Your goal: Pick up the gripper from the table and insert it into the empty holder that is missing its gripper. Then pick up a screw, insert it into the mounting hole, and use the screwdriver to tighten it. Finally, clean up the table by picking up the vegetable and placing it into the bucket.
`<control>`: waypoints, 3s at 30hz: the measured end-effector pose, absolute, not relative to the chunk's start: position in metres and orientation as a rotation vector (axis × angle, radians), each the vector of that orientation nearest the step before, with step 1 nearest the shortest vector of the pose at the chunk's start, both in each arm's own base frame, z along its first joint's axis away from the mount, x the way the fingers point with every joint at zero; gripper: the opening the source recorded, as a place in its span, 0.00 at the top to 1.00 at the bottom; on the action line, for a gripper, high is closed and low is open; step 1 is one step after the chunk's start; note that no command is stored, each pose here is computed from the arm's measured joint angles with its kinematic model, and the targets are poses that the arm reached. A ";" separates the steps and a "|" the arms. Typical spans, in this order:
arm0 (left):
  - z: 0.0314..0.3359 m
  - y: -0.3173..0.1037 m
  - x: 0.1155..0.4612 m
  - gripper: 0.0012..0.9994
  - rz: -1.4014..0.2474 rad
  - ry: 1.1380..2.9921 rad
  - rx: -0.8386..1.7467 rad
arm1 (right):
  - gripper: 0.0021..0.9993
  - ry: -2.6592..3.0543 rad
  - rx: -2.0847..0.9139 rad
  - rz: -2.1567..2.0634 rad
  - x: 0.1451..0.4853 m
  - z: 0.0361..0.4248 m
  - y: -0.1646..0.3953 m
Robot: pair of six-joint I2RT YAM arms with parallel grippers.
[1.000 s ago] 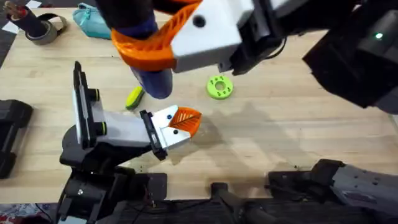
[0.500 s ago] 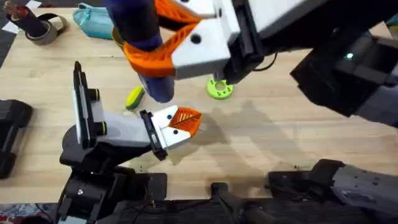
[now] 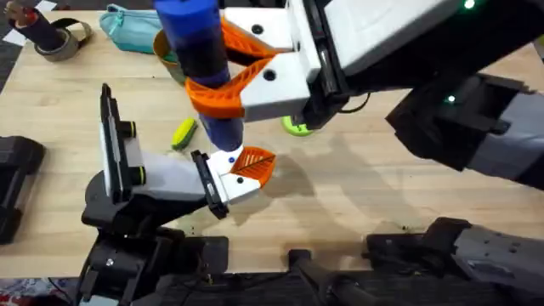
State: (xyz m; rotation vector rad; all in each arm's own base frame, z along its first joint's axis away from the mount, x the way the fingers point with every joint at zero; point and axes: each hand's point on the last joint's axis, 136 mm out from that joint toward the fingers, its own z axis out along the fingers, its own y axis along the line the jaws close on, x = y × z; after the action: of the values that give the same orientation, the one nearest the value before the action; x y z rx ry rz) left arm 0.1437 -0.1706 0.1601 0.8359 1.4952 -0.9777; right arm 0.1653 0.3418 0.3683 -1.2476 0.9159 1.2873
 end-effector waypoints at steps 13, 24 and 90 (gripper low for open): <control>0.160 -0.171 0.144 0.99 -0.978 1.495 0.836 | 0.96 0.966 -1.225 1.302 0.165 0.357 0.346; 0.160 -0.171 0.144 0.99 -0.978 1.496 0.836 | 0.96 0.979 -1.218 1.299 0.165 0.354 0.347; 0.160 -0.171 0.144 0.99 -0.978 1.495 0.836 | 0.96 1.015 -1.212 1.296 0.169 0.345 0.352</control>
State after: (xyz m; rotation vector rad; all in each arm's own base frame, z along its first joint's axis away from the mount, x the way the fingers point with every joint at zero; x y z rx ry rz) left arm 0.1437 -0.1706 0.1600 0.8359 1.4953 -0.9777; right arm 0.1688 0.3519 0.3446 -1.2124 1.0154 1.2961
